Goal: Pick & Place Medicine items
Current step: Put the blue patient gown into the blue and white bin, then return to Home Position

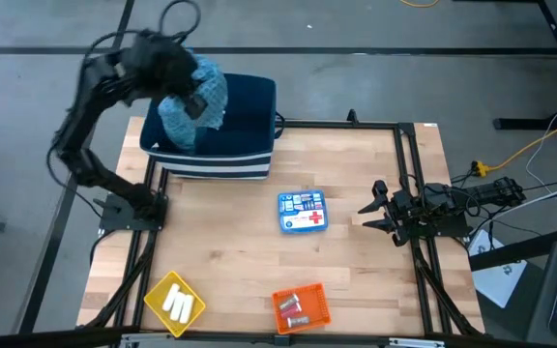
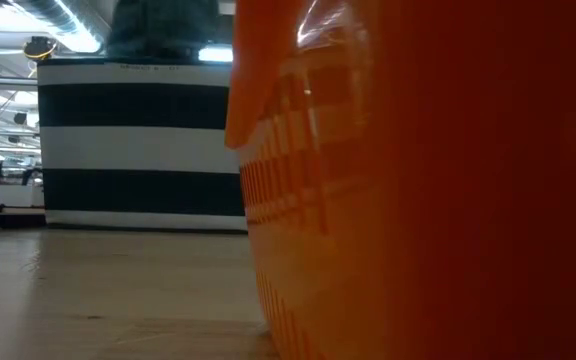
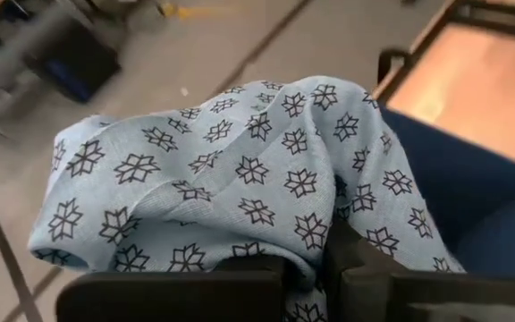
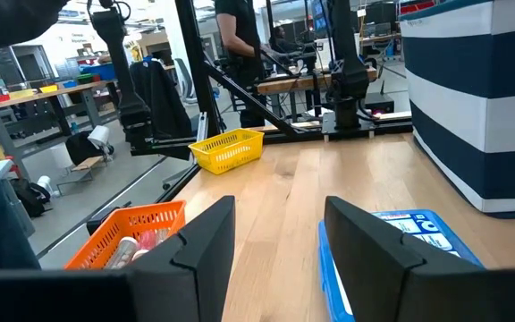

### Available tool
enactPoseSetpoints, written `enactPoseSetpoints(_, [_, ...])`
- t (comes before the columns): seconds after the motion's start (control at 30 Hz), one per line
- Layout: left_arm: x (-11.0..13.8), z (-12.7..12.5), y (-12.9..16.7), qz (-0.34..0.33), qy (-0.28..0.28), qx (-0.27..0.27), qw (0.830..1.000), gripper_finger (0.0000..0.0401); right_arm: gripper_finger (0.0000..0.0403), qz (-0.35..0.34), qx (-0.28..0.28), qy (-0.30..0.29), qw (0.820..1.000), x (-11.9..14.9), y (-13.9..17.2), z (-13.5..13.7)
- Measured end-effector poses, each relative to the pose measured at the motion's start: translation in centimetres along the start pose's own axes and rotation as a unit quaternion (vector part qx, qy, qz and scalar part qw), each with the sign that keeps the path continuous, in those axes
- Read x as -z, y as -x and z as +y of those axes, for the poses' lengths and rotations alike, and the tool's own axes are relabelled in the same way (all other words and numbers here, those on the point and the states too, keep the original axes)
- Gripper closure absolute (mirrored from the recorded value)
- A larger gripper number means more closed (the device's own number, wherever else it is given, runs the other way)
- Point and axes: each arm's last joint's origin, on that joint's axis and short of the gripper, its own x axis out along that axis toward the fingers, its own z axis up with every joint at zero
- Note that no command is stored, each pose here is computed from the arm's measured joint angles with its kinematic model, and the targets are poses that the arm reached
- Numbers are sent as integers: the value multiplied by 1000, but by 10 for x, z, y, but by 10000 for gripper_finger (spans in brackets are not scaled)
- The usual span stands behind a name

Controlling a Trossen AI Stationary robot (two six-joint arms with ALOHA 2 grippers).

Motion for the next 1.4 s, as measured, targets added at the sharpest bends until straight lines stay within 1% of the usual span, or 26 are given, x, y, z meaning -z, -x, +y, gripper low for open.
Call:
enactPoseSetpoints(0.2, [-8, 13, -66, 77, -17, 14, 997, 393, 227, 0, 0, 0, 1000, 0, 0, 0])
enactPoseSetpoints(0.27, [-9, 18, -88, 100, -20, 34, 994, 393, 227, 0, 0, 0, 1000, 0, 0, 0])
enactPoseSetpoints(0.37, [-8, 21, -122, 130, -8, 74, 989, 392, 227, 0, 0, 0, 1000, 0, 0, 0])
enactPoseSetpoints(0.5, [-6, 19, -162, 168, 0, 105, 980, 384, 227, 0, 0, 0, 1000, 0, 0, 0])
enactPoseSetpoints(0.6, [-3, 15, -189, 198, 9, 113, 974, 376, 227, 0, 0, 0, 1000, 0, 0, 0])
enactPoseSetpoints(0.73, [2, 9, -215, 223, 12, 134, 966, 362, 227, 0, 0, 0, 1000, 0, 0, 0])
enactPoseSetpoints(0.9, [4, 4, -225, 230, 45, 178, 956, 343, 227, 0, 0, 0, 1000, 0, 0, 0])
enactPoseSetpoints(1.0, [3, 0, -225, 230, 54, 187, 954, 324, 227, 0, 0, 0, 1000, 0, 0, 0])
enactPoseSetpoints(1.17, [0, -4, -217, 219, 58, 208, 952, 272, 227, 0, 0, 0, 1000, 0, 0, 0])
enactPoseSetpoints(1.33, [-2, -7, -212, 216, 78, 210, 950, 218, 227, 0, 0, 0, 1000, 0, 0, 0])
enactPoseSetpoints(1.4, [-6, -8, -204, 194, 90, 237, 948, 203, 227, 0, 0, 0, 1000, 0, 0, 0])
